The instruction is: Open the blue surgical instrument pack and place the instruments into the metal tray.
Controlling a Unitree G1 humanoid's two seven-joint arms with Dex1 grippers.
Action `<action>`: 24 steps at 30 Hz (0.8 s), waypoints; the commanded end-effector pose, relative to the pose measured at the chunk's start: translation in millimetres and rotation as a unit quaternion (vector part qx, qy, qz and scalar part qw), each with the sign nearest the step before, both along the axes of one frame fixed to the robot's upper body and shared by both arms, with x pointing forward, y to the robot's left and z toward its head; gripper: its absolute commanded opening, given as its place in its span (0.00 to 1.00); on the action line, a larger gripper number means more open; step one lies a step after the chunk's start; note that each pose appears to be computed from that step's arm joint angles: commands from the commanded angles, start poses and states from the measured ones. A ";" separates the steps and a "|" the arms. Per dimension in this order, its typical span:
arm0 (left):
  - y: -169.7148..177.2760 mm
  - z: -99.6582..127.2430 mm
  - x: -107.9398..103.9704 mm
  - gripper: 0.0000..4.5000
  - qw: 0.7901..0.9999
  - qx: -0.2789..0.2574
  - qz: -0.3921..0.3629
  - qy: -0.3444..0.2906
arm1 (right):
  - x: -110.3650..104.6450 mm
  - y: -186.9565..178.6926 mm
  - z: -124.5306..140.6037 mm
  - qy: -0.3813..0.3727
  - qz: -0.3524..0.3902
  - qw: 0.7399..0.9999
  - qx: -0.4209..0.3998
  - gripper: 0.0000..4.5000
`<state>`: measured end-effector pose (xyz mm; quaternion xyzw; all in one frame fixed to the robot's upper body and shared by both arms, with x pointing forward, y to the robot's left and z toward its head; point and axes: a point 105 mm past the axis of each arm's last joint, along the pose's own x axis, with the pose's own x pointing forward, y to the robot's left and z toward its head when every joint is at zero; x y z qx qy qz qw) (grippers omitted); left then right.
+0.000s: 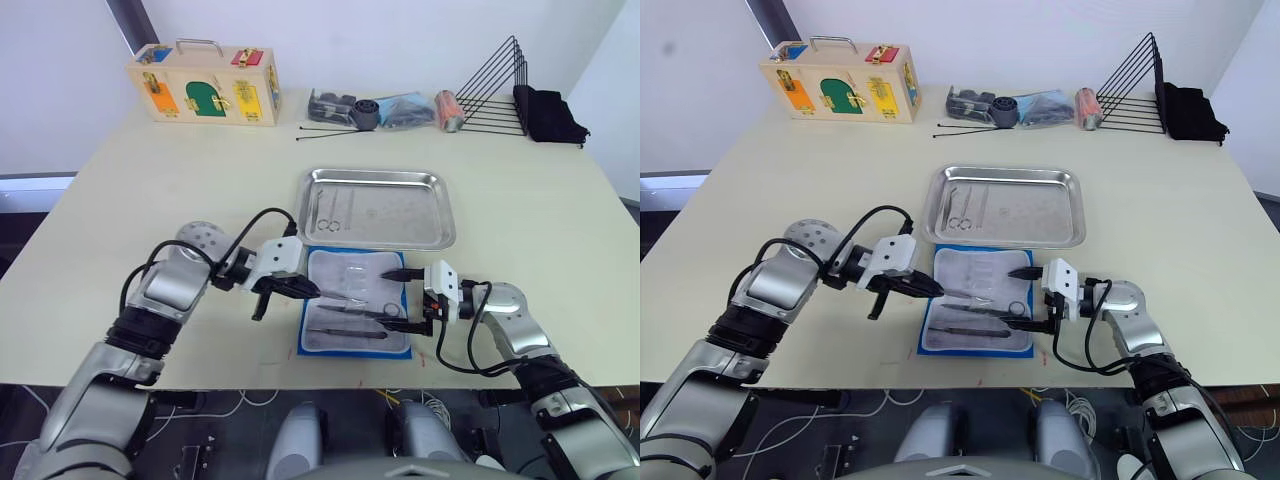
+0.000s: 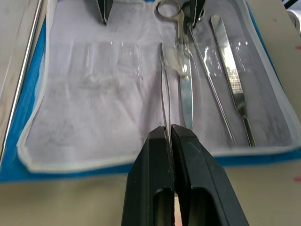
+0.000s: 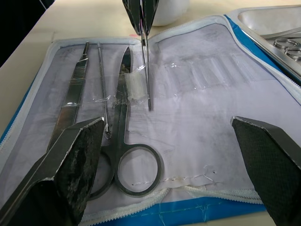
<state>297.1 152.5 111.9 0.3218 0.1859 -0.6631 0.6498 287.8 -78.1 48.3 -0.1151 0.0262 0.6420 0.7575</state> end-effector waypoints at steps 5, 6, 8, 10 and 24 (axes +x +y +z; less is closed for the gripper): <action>11.0 19.2 -4.7 0.01 1.000 0.005 -0.009 -0.015 | -19.0 -5.2 -42.1 0.081 -0.001 0.996 -0.042 1.00; 13.6 20.2 -5.5 0.01 1.000 0.009 -0.009 -0.014 | -19.1 -5.1 -42.1 0.081 -0.001 0.996 -0.042 1.00; 17.9 21.9 -6.8 0.01 1.000 0.015 -0.009 -0.014 | -19.2 -4.8 -42.1 0.081 -0.001 0.996 -0.041 1.00; 23.8 24.2 -7.8 0.01 1.000 0.023 -0.007 -0.014 | -19.3 -4.6 -42.2 0.081 -0.001 0.996 -0.041 1.00; 41.6 52.8 -8.5 0.01 0.999 0.019 0.013 -0.026 | -20.3 -2.8 -43.1 0.082 0.002 0.996 -0.040 1.00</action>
